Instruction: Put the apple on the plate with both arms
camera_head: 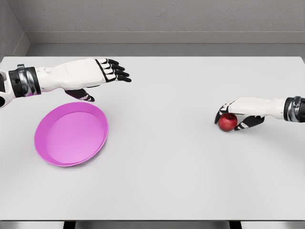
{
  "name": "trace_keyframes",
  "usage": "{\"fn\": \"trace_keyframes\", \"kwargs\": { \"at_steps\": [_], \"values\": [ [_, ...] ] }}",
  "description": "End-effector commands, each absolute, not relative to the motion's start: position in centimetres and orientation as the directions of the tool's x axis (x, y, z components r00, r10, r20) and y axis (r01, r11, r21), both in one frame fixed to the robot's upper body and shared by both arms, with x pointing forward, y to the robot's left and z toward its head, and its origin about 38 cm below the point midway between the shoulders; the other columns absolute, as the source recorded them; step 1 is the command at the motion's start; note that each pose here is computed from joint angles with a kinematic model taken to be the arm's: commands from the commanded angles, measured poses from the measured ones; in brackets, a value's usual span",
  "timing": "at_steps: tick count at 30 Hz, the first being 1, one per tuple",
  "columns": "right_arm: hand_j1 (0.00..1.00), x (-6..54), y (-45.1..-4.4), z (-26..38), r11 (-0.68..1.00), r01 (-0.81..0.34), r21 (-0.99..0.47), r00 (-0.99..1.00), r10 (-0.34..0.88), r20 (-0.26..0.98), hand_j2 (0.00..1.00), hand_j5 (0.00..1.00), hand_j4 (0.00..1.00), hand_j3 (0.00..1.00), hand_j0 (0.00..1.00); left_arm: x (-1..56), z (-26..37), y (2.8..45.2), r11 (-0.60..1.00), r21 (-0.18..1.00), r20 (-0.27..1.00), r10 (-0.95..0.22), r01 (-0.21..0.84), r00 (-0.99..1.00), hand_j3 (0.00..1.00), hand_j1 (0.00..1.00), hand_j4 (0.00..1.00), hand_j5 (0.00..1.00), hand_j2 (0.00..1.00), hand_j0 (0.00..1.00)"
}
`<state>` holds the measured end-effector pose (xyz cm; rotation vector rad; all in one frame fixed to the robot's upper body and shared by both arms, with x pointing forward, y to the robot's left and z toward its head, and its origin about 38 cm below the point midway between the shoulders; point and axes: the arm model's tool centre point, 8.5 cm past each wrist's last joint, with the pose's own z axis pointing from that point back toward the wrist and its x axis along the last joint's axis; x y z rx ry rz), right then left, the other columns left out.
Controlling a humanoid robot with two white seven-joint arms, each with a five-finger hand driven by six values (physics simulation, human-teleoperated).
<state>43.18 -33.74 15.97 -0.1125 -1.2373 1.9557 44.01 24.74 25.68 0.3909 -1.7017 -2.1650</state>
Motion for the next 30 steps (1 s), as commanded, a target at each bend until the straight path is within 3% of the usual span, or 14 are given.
{"fn": "trace_keyframes", "kwargs": {
  "at_steps": [1, 8, 13, 19, 24, 25, 26, 30],
  "values": [
    [0.4, 43.2, -33.7, 16.0, -0.185, -0.581, -0.793, -0.671, 0.66, 0.337, 0.4, 0.4, 0.4, 0.4, 0.4, 44.0, 25.8, 24.8, -0.205, 0.973, 0.007, -0.442, 0.109, -0.897, 1.0, 1.0, 1.0, 1.0, 1.0, 1.0],
    [0.37, 43.4, -32.8, 17.4, -0.122, -0.576, -0.809, -0.677, 0.625, 0.388, 0.37, 0.37, 0.37, 0.37, 0.37, 44.0, 25.7, 24.8, -0.206, 0.972, 0.009, -0.442, 0.112, -0.897, 1.0, 1.0, 1.0, 1.0, 1.0, 1.0],
    [0.34, 40.9, -25.5, 20.3, -0.198, -0.471, -0.86, -0.831, 0.426, 0.357, 0.34, 0.34, 0.34, 0.34, 0.34, 44.0, 25.7, 24.7, -0.206, 0.972, 0.008, -0.442, 0.11, -0.897, 1.0, 1.0, 1.0, 1.0, 1.0, 1.0],
    [0.34, 41.5, -17.7, 20.5, -0.227, -0.431, -0.873, -0.888, 0.277, 0.367, 0.34, 0.34, 0.34, 0.34, 0.34, 43.9, 25.7, 24.6, -0.206, 0.972, 0.009, -0.438, 0.11, -0.899, 1.0, 1.0, 1.0, 1.0, 1.0, 1.0],
    [0.35, 42.9, -18.9, 20.4, -0.205, -0.443, -0.873, -0.872, 0.327, 0.365, 0.35, 0.35, 0.35, 0.35, 0.35, 43.9, 25.8, 24.8, -0.208, 0.972, 0.006, -0.44, 0.109, -0.898, 1.0, 1.0, 1.0, 1.0, 1.0, 1.0],
    [0.39, 42.9, -19.0, 20.3, -0.203, -0.447, -0.871, -0.869, 0.331, 0.368, 0.39, 0.39, 0.39, 0.39, 0.39, 43.9, 25.7, 24.8, -0.207, 0.972, 0.008, -0.44, 0.11, -0.898, 1.0, 1.0, 1.0, 1.0, 1.0, 1.0],
    [1.0, 43.2, -19.3, 19.9, -0.213, -0.45, -0.868, -0.863, 0.354, 0.361, 1.0, 1.0, 1.0, 1.0, 1.0, 43.9, 25.7, 24.8, -0.207, 0.972, 0.008, -0.44, 0.11, -0.898, 1.0, 1.0, 1.0, 1.0, 1.0, 1.0],
    [1.0, 43.7, -20.3, 20.9, -0.19, -0.429, -0.883, -0.865, 0.37, 0.34, 1.0, 1.0, 1.0, 1.0, 1.0, 43.9, 25.6, 24.7, -0.22, 0.969, 0.008, -0.439, 0.116, -0.898, 1.0, 1.0, 1.0, 1.0, 1.0, 1.0]
  ]
}}
